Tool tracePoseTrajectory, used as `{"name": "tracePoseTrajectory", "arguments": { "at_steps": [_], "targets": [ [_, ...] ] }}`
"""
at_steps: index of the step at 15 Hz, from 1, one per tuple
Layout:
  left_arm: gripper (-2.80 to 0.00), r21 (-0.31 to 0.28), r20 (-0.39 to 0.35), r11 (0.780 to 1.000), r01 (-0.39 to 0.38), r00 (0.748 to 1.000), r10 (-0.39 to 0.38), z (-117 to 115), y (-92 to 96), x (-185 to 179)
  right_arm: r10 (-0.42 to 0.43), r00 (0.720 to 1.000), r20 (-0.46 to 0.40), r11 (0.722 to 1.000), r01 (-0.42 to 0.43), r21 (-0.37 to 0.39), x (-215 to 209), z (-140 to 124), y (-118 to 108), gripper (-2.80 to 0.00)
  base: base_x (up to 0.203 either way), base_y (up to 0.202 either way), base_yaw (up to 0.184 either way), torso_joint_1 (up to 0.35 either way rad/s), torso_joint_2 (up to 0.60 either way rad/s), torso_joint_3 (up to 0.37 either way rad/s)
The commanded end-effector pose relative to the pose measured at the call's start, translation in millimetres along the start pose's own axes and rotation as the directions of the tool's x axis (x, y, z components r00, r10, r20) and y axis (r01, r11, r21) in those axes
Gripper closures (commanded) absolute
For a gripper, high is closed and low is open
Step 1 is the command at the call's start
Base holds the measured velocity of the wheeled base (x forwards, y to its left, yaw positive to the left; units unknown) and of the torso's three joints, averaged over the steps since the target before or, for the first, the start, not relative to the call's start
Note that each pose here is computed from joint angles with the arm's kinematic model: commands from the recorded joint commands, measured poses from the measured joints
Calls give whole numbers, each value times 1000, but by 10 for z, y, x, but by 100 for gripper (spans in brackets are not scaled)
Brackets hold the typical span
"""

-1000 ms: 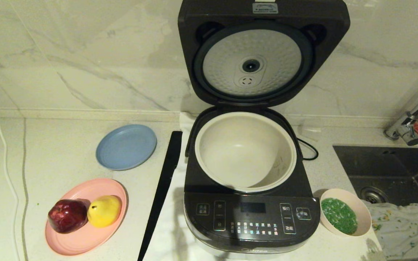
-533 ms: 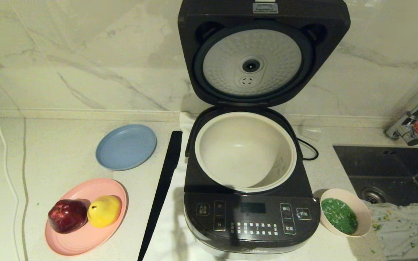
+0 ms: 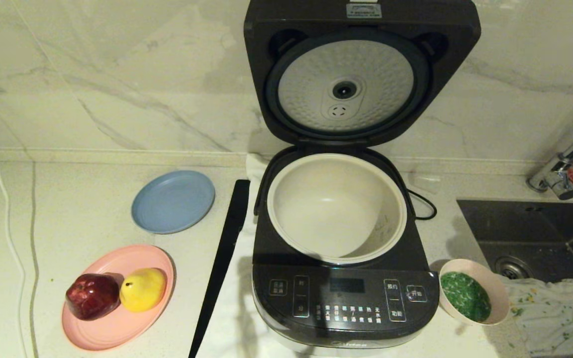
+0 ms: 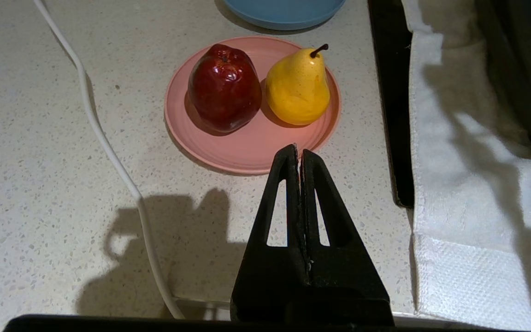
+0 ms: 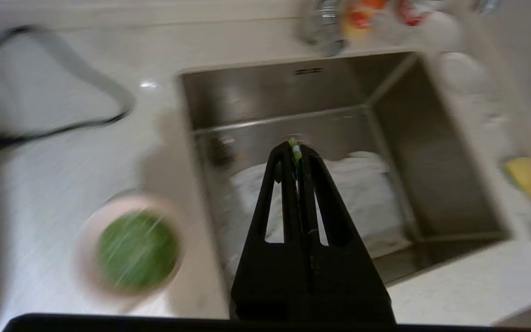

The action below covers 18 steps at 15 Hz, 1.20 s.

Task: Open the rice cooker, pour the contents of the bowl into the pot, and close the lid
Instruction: Turn on the tap

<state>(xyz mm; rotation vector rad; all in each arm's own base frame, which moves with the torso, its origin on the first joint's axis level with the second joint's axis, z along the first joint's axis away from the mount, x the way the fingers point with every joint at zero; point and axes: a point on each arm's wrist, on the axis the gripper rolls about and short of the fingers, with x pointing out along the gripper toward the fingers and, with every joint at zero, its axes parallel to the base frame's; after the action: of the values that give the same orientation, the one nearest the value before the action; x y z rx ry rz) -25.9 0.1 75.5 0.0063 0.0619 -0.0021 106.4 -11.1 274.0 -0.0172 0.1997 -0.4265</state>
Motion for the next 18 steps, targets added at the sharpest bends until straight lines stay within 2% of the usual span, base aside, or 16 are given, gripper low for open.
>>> {"name": "tracePoseTrajectory", "arguments": {
  "at_steps": [1, 4, 7, 9, 14, 18],
  "targets": [
    [0, 0, 1, 1000, 0, 1000, 0, -1, 0, -1, -99, 990, -96, 994, 94, -53, 588, 4, 223, 0, 0, 0, 0, 0, 0, 0],
    [0, 0, 1, 1000, 0, 1000, 0, -1, 0, -1, -218, 971, -97, 976, 214, -49, 1171, 12, 295, 0, 0, 0, 0, 0, 0, 0],
    [0, 0, 1, 1000, 0, 1000, 0, -1, 0, -1, -331, 939, -97, 944, 328, -42, 1743, -8, 185, 0, 0, 0, 0, 0, 0, 0],
    [0, 0, 1, 1000, 0, 1000, 0, -1, 0, -1, -375, 923, -82, 927, 374, -35, 2091, -32, 120, 0, 0, 0, 0, 0, 0, 0],
    [0, 0, 1, 1000, 0, 1000, 0, -1, 0, -1, -400, 916, -41, 916, 398, -53, 2708, -228, 150, 0, 0, 0, 0, 0, 0, 0],
    [0, 0, 1, 1000, 0, 1000, 0, -1, 0, -1, -400, 916, -15, 916, 399, -47, 2978, -201, 191, 0, 0, 0, 0, 0, 0, 0]
  ]
}}
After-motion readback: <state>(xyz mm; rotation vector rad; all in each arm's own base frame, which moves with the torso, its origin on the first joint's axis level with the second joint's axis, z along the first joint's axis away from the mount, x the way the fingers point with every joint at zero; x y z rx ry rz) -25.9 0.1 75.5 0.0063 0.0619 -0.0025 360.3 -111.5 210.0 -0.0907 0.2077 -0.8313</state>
